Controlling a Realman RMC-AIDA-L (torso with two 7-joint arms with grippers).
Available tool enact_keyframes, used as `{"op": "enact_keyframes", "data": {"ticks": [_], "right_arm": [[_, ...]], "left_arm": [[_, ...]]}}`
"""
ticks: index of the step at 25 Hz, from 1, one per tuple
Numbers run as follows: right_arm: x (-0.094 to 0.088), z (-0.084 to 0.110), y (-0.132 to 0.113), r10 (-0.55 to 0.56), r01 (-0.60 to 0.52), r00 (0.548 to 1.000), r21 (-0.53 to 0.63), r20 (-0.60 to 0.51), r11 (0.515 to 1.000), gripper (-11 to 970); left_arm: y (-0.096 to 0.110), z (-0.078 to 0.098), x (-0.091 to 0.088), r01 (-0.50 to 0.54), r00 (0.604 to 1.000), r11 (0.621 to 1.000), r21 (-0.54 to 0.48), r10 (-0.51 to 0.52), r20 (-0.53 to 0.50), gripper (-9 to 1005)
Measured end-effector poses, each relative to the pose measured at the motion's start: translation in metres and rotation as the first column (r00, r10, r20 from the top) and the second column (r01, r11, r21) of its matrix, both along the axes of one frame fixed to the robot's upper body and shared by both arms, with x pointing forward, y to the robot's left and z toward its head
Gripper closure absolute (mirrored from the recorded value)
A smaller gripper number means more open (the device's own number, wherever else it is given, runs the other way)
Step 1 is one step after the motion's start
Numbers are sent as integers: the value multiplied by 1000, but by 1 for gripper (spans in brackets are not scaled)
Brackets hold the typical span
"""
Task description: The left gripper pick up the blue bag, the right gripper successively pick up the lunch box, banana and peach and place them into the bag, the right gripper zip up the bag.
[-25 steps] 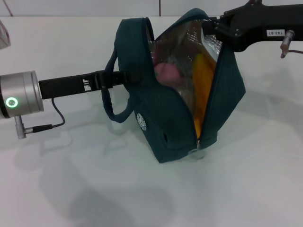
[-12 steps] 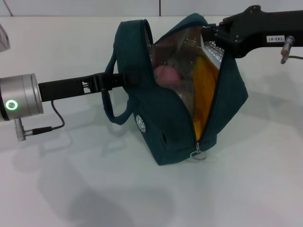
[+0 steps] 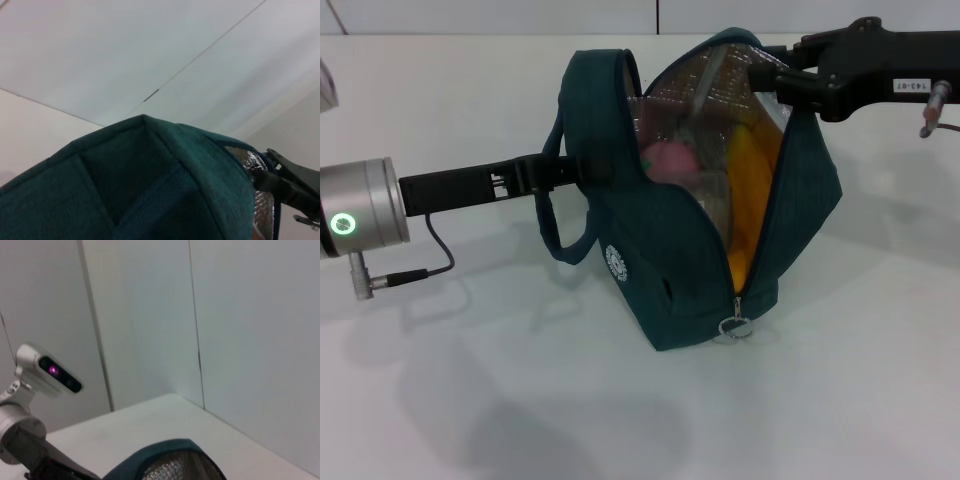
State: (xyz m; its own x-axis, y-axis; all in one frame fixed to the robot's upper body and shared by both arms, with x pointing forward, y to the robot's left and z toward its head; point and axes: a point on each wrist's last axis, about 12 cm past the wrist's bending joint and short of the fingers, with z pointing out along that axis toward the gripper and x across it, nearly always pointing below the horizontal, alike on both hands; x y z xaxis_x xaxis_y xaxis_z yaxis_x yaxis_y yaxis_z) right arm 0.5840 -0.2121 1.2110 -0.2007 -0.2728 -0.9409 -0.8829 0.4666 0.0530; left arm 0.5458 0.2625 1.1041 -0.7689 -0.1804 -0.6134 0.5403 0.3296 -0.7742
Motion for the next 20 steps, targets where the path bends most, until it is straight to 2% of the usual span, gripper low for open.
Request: {"op": "enact_keyframes", "data": {"ticks": [8,12,17,20], "right_arm": [[-4,2,-14,-2,3,1000,37,-11,999,641],[-9,5,-31,-22,22,1000,103,-4,994,510],[-23,11,-48,34,-50,996,214,77,976,362],[-29,11,-51,77,-100,990,209,115,973,261]], "left_arm": [[2,-2,-1,-13,1000,1000,0,13,-5,953],[3,-2,-1,-17,1000,1000,1,17,-7,953],[3,-3,-1,-19,1000,1000,2,19,-8,953],[3,-3,-1,-19,1000,1000,2,19,-7,952]]}}
